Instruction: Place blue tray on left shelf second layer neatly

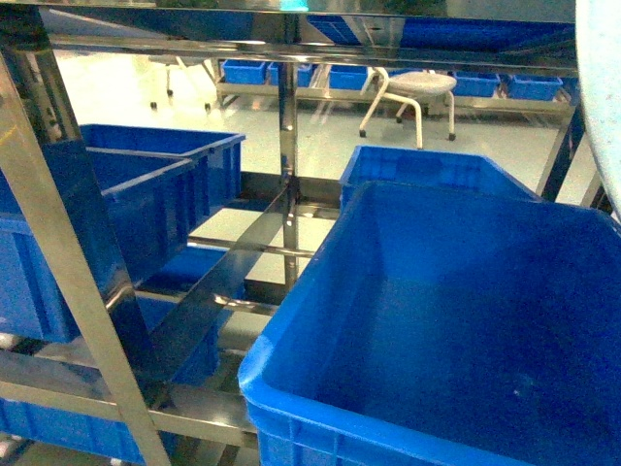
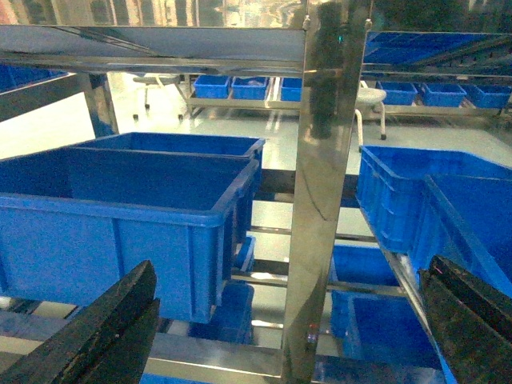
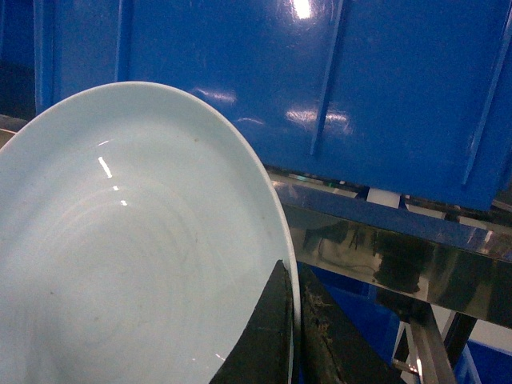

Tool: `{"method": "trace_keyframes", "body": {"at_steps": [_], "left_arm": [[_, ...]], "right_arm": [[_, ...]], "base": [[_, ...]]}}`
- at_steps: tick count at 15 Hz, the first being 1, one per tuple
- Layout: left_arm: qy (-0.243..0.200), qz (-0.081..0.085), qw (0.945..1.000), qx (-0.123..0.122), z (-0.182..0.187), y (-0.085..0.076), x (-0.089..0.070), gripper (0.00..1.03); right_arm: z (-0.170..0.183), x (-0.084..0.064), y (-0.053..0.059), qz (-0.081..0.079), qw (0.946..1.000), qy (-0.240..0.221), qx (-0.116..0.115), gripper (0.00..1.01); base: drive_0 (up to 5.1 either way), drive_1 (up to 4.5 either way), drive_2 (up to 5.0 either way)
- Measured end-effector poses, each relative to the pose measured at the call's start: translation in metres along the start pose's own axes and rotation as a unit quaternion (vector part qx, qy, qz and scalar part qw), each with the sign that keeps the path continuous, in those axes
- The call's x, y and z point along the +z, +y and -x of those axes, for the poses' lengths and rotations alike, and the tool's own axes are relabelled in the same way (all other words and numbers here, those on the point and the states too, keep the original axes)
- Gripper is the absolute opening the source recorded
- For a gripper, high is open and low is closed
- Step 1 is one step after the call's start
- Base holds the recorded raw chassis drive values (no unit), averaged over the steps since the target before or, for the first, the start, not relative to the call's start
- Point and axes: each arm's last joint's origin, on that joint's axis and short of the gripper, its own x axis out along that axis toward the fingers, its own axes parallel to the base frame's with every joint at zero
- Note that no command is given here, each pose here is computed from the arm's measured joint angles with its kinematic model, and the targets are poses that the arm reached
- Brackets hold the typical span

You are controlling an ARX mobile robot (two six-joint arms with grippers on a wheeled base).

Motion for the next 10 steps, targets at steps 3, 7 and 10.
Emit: {"method": "trace_keyframes", "body": {"at_steps": [3,7,10], "left_arm": [[0.0,0.0,1.0,0.0,0.0,0.0,0.0,0.98],[0.0,0.0,1.0,0.0,0.0,0.0,0.0,0.98],[0.0,0.0,1.0,0.0,0.0,0.0,0.0,0.98]], "right_arm": [[0.0,0.0,0.0,0.0,1.0,0.0,0.0,0.02],[0.0,0.0,0.0,0.0,1.0,0.0,0.0,0.02],[0.0,0.0,0.0,0.0,1.0,0.0,0.0,0.02]], "base": [[0.0,0.0,0.0],[0.0,0.0,0.0],[0.0,0.0,0.0]]}}
